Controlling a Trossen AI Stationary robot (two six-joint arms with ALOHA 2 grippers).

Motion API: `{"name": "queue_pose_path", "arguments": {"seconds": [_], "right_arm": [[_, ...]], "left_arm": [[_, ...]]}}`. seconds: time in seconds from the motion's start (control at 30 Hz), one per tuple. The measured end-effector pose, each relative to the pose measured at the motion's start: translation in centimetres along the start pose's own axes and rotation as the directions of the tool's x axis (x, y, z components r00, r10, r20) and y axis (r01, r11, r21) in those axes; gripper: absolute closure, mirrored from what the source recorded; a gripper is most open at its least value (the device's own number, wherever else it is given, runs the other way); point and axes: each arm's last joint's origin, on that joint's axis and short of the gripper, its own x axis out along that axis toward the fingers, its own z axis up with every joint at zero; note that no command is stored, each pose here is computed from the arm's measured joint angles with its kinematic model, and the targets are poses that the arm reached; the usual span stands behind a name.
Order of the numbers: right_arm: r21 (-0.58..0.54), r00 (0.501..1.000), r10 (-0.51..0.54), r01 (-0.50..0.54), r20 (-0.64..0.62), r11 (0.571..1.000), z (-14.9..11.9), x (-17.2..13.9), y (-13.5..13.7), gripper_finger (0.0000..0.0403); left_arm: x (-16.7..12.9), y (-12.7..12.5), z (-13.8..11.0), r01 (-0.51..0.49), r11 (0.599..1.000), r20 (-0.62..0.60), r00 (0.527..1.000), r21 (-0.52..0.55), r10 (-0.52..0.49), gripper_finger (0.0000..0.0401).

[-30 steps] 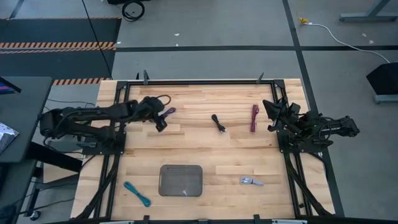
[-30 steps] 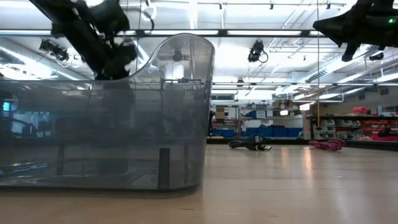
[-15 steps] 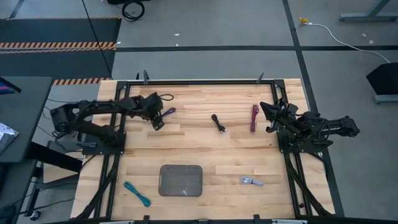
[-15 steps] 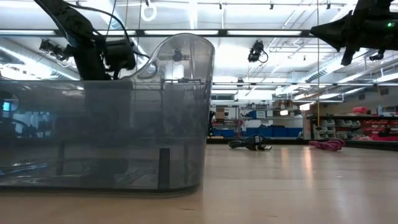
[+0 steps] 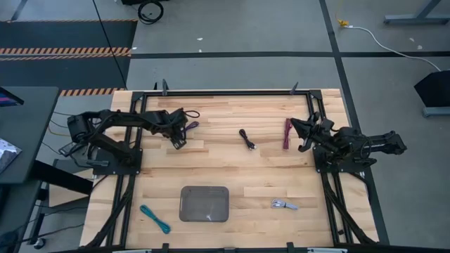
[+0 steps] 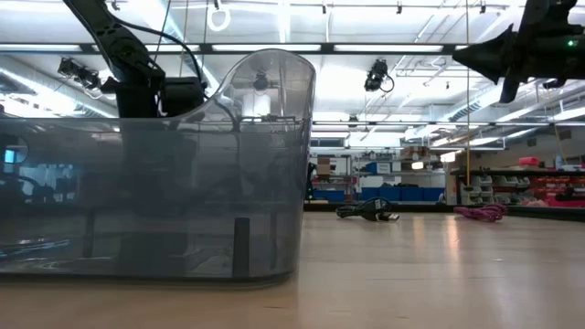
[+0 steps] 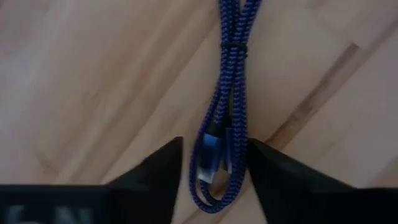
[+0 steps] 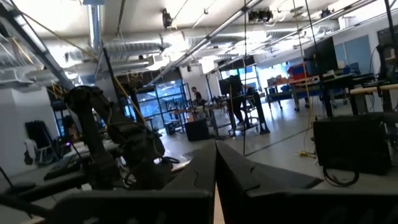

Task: Pick and place USB-C Cables
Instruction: Put the dark blue charger cable into the black bin

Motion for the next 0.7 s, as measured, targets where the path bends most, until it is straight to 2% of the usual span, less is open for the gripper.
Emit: {"name": "queue_pose_path", "arguments": {"seconds": [0.13, 0.33, 0.43, 0.6, 0.7], "right_arm": [[-0.010, 1.000, 0.000, 0.000, -0.017, 1.000, -0.2, 0.0, 0.0, 0.0388], [0.082, 1.000, 0.003, 0.000, -0.031, 0.997, -0.3, 0.0, 0.0, 0.0388], [0.109, 0.999, 0.025, -0.022, -0.033, 0.994, -0.3, 0.0, 0.1, 0.0388], [0.126, 0.996, 0.079, -0.074, -0.035, 0.989, -0.3, 0.0, 0.2, 0.0388], [0.178, 0.996, 0.089, -0.084, -0.021, 0.980, -0.2, 0.0, 0.3, 0.0388]], "left_arm": [[-0.9, 0.0, 0.5, 0.033, 0.999, -0.030, 0.999, -0.002, -0.033, 0.0349], [-4.1, 0.0, 3.0, 0.016, 1.000, -0.063, 0.998, 0.017, -0.015, 0.0369], [-7.0, -1.1, 4.6, 0.033, 0.998, -0.045, 0.998, 0.044, -0.031, 0.0369], [-12.6, -5.8, 6.2, 0.138, 0.977, 0.049, 0.988, 0.163, -0.148, 0.0369], [-15.8, -9.6, 5.8, 0.203, 0.934, 0.113, 0.963, 0.295, -0.245, 0.0369]]}}
